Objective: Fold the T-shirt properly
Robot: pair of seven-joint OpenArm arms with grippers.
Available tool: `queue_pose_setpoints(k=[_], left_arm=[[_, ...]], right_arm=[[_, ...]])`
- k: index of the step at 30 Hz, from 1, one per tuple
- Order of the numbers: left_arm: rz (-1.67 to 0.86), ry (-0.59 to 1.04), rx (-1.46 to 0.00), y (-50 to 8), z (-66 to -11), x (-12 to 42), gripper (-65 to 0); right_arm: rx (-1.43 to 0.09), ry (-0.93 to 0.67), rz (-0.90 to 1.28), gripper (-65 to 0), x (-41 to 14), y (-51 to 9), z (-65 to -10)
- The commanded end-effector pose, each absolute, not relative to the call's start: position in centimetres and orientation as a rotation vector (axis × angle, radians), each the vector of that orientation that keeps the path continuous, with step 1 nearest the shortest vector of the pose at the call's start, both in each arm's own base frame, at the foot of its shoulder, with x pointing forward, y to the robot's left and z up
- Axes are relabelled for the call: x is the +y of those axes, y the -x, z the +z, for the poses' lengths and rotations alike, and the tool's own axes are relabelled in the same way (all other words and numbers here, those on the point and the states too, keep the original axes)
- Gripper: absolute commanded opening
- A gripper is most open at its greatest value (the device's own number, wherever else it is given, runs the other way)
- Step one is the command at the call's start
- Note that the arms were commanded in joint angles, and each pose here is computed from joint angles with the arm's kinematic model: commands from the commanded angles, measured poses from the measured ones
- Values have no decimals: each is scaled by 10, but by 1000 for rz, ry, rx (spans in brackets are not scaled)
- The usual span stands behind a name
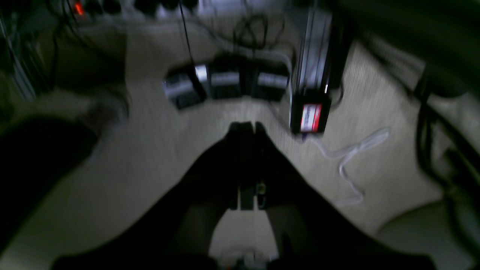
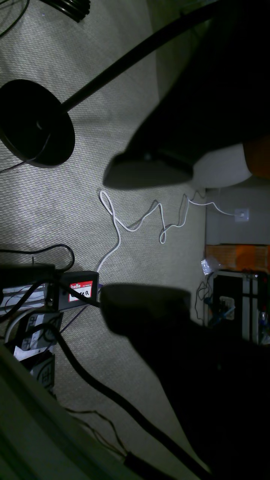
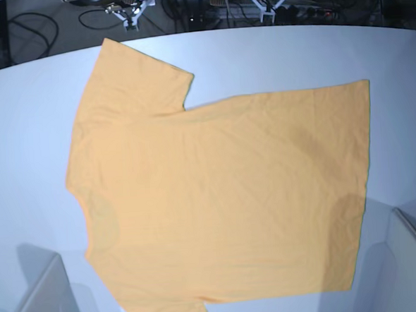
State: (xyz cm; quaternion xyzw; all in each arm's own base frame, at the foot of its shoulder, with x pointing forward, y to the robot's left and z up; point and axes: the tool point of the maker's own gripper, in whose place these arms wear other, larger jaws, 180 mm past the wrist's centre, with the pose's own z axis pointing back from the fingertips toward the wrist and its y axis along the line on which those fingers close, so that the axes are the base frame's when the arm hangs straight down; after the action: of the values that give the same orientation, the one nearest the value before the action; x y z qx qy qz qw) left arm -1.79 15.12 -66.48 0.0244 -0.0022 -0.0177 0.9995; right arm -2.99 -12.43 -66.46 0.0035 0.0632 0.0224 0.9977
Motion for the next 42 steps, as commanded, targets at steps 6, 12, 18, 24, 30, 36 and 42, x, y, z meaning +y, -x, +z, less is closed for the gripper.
queue_pose_setpoints(k=[6, 12, 18, 24, 30, 36, 42], left_arm=[[-33, -56, 3, 25, -664, 154, -642], [-32, -56, 9, 28, -664, 154, -431], [-33, -55, 25, 39, -664, 154, -367], [-31, -56, 34, 43, -664, 154, -650], [-32, -57, 37, 44, -663, 154, -650], [-54, -55, 56, 62, -662, 154, -650], [-63, -70, 41, 79, -657, 165, -650]], right_arm=[[148, 4, 48, -650, -127, 43, -664], [166, -2, 43, -650, -124, 58, -663], [162, 3, 46, -650, -127, 56, -663], [147, 20, 46, -650, -137, 54, -663], [133, 25, 50, -650, -140, 51, -663], [114, 25, 45, -650, -140, 60, -662], [64, 24, 46, -650, -140, 69, -656]])
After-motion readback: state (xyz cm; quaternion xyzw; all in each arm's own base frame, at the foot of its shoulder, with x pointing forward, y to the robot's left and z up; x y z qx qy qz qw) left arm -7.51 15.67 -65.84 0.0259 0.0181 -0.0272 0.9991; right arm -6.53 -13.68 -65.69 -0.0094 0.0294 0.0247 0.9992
